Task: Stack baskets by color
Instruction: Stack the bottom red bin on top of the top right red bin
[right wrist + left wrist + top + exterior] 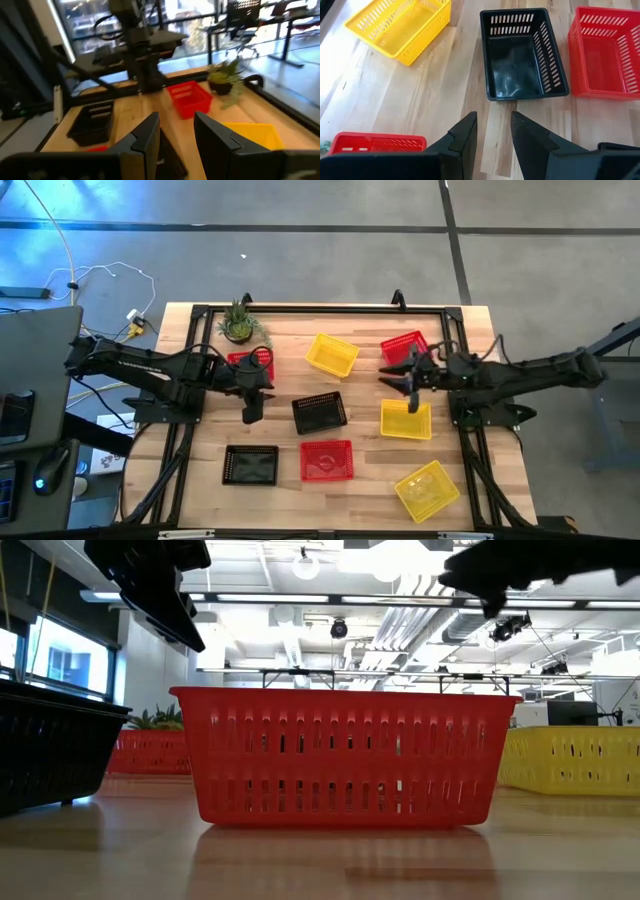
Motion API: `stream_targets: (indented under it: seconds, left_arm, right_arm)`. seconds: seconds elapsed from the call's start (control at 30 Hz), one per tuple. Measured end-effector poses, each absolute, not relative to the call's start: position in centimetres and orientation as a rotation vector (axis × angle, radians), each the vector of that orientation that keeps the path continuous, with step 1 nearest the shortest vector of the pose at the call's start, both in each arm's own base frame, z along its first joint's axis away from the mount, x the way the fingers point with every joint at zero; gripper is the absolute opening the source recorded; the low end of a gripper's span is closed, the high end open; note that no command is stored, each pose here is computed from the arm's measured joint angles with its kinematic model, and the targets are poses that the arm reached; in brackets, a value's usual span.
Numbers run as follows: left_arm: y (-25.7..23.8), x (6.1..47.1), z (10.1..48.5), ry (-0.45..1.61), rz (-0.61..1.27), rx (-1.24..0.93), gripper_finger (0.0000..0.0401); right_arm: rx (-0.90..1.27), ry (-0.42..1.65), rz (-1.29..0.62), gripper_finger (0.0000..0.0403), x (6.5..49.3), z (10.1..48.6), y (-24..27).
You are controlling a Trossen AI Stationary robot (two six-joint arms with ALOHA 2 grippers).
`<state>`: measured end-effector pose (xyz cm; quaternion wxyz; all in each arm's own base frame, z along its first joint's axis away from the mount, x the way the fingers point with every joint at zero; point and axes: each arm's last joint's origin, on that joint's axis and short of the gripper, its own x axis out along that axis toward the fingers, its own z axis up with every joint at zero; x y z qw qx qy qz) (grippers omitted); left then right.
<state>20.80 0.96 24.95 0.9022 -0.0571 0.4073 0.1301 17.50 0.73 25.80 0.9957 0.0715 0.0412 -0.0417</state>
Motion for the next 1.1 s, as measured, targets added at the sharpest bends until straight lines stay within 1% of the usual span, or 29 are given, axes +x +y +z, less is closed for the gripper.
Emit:
stream_targets:
  seconds: [0.13,0.33,0.47,0.67,0.77,1.0,1.1]
  left_arm:
    - [1.0,20.8,24.9,0.843,0.270,-0.117,0.0106]
    - [1.0,20.8,24.9,0.843,0.290,-0.118,0.0106]
    - [1.1,20.7,24.9,0.838,0.327,-0.129,0.0106]
    - [1.1,20.7,24.9,0.844,0.327,-0.129,0.0106]
    - [1.1,20.7,24.9,0.844,0.327,-0.129,0.0106]
    - [1.1,20.7,24.9,0.844,0.328,-0.129,0.0106]
    - [1.1,20.7,24.9,0.844,0.327,-0.129,0.0106]
  right_arm:
    - [0.082,0.162,-0.040,0.0110,19.8,27.0,1.7]
    - [0.032,0.372,-0.008,0.0110,23.0,27.3,3.0]
    - [-0.010,0.482,0.025,0.0110,24.8,26.6,4.1]
    - [-0.070,0.562,0.091,0.0112,27.0,25.3,6.0]
    - [-0.070,0.586,0.112,0.0124,28.1,24.8,6.9]
    - [-0.077,0.613,0.195,0.0177,30.1,24.2,9.4]
    - [-0.078,0.640,0.222,0.0185,30.9,23.5,10.2]
